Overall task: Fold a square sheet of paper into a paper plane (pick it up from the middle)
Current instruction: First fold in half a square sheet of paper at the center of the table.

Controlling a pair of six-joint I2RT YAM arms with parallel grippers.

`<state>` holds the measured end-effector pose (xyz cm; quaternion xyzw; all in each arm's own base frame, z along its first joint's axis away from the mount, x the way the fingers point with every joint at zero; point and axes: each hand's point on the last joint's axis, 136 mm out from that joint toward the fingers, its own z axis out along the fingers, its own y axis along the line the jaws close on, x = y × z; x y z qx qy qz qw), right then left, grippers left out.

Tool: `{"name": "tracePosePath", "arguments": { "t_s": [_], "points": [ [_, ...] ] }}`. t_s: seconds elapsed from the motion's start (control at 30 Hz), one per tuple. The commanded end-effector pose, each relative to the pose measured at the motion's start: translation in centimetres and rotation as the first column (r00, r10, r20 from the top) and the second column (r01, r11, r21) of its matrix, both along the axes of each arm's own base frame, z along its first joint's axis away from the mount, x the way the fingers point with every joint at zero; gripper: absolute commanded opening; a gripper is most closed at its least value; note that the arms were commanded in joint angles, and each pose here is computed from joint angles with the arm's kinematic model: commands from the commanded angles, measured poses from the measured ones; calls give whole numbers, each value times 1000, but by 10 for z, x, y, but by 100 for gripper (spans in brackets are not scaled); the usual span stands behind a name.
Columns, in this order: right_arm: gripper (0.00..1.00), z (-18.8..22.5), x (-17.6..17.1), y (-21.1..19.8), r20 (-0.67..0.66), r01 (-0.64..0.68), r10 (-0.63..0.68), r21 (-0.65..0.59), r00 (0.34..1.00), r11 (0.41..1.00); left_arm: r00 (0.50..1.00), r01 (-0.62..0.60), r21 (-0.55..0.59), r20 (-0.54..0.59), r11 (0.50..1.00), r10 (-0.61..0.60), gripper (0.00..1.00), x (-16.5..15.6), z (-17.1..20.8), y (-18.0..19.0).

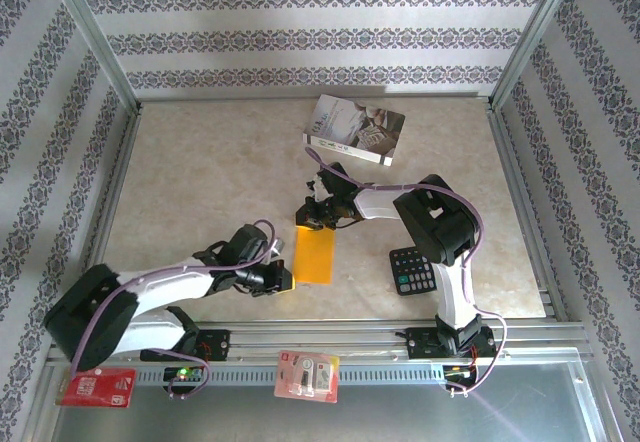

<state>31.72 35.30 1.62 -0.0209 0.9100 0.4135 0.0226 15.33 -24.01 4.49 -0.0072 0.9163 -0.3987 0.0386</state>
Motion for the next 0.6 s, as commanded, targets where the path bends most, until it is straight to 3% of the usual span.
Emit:
{"name": "tracePosePath", "arguments": {
  "t_s": [0.0, 0.13, 0.23, 0.3, 0.4, 0.57],
  "points": [
    [0, -33, -18, -9, -29, -93, 91, -87, 995, 992, 987, -37, -8, 159, 999, 38, 12, 22, 30, 5],
    [0, 17, -27, 6, 52, -271, 270, 13, 961, 963, 930, -220, -17, 300, 975, 214, 26, 57, 52, 30],
    [3, 55, -34, -6, 133, -322, 320, 0, 938, 947, 889, -301, -30, 354, 953, 292, 37, 75, 64, 37],
    [9, 70, -32, -29, 179, -264, 270, -53, 946, 963, 895, -283, -22, 354, 959, 272, 39, 83, 66, 29],
    [17, 69, -23, -82, 229, -38, 92, -232, 969, 972, 927, -216, 42, 323, 975, 191, 39, 97, 57, 11],
    [26, 66, -31, -118, 275, 135, -45, -315, 960, 940, 960, -124, 136, 267, 983, 84, 23, 130, 27, -17]
  ]
}}
